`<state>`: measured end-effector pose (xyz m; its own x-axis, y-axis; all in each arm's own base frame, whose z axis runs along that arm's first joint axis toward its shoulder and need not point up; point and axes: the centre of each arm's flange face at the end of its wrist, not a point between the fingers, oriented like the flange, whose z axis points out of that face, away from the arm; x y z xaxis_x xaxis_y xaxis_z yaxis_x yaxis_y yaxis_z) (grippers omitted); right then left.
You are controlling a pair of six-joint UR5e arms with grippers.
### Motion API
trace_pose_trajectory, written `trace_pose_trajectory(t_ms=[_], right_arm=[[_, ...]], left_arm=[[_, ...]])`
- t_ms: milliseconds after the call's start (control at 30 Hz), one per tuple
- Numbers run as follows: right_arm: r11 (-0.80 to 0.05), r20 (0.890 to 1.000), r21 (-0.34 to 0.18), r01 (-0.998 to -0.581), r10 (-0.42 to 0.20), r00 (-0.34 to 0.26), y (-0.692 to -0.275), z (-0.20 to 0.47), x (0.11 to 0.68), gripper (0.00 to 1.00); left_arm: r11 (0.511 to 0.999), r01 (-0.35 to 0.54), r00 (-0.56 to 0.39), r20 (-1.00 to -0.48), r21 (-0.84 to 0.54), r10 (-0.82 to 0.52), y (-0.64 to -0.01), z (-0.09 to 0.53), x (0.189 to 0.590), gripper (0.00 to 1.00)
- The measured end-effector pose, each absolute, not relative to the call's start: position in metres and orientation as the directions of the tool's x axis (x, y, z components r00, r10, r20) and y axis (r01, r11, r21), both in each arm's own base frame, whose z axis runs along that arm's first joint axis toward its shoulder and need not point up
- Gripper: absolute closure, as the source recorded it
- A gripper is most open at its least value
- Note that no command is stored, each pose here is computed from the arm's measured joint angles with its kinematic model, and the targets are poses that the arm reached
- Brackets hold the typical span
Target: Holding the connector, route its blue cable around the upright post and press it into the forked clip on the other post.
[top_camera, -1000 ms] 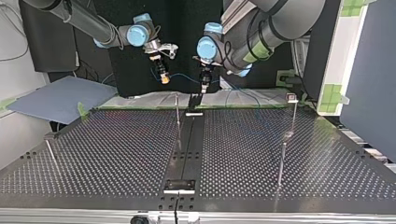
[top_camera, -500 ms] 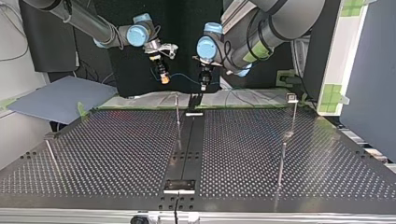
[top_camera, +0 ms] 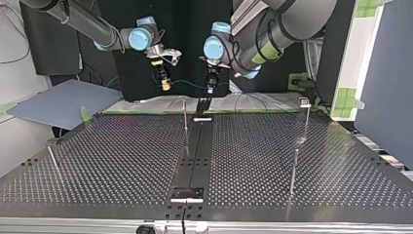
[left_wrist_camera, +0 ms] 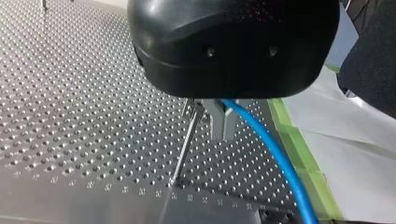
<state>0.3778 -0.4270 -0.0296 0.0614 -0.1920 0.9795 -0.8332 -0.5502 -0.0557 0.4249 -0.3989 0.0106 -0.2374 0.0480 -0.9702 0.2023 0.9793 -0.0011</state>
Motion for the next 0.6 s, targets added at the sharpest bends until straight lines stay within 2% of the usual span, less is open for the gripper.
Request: trace_pose_trajectory(t_ms=[600], right_arm=[[-0.532,0.981,-0.068,-0.844,-0.188,0.040,-0.440,-0.027,0.370,1.00]], left_arm=[[0.965,0.259,-0.197,-0.980,-0.027,0.025,-0.426,0.014,0.407,1.00]])
